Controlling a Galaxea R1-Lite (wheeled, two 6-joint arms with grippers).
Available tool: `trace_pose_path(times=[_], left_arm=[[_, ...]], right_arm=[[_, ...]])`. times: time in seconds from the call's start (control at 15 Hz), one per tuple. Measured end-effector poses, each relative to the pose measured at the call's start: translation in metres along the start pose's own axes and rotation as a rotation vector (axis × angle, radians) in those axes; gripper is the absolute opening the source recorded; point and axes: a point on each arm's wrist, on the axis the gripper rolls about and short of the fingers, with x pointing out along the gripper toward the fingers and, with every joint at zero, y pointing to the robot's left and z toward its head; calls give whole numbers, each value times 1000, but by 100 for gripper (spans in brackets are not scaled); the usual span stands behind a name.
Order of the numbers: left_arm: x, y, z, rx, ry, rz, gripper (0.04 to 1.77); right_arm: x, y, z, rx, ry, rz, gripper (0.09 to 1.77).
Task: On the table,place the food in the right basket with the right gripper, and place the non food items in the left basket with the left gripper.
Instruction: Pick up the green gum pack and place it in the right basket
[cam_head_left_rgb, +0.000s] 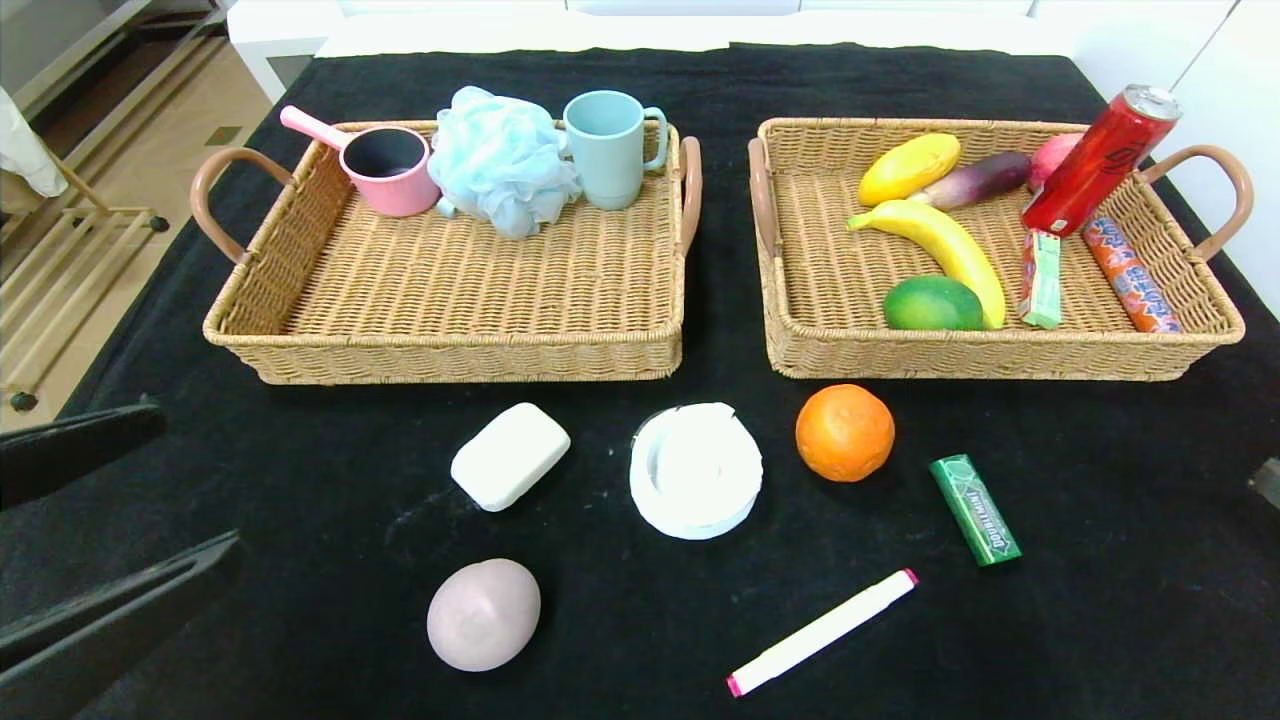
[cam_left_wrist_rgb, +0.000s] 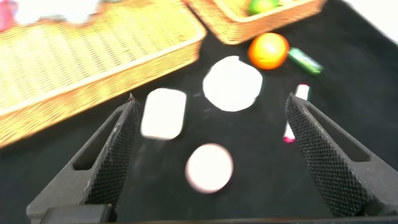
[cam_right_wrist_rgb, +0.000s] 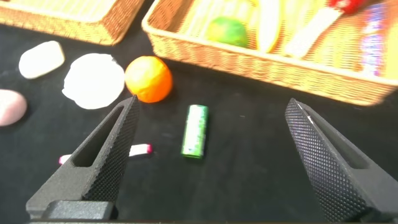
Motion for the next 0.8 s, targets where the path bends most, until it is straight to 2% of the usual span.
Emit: trace_pose_path(times=[0.27, 0.47, 0.8], left_arm=[[35, 3, 10, 6, 45, -90, 172], [51, -2, 4, 3, 92, -163, 172], [60, -3, -7, -15, 144, -175, 172]], right_arm=[[30, 18, 3, -14, 78, 65, 171], [53, 32, 1, -33, 141, 95, 171], [66, 37, -7, -49, 214, 108, 171]])
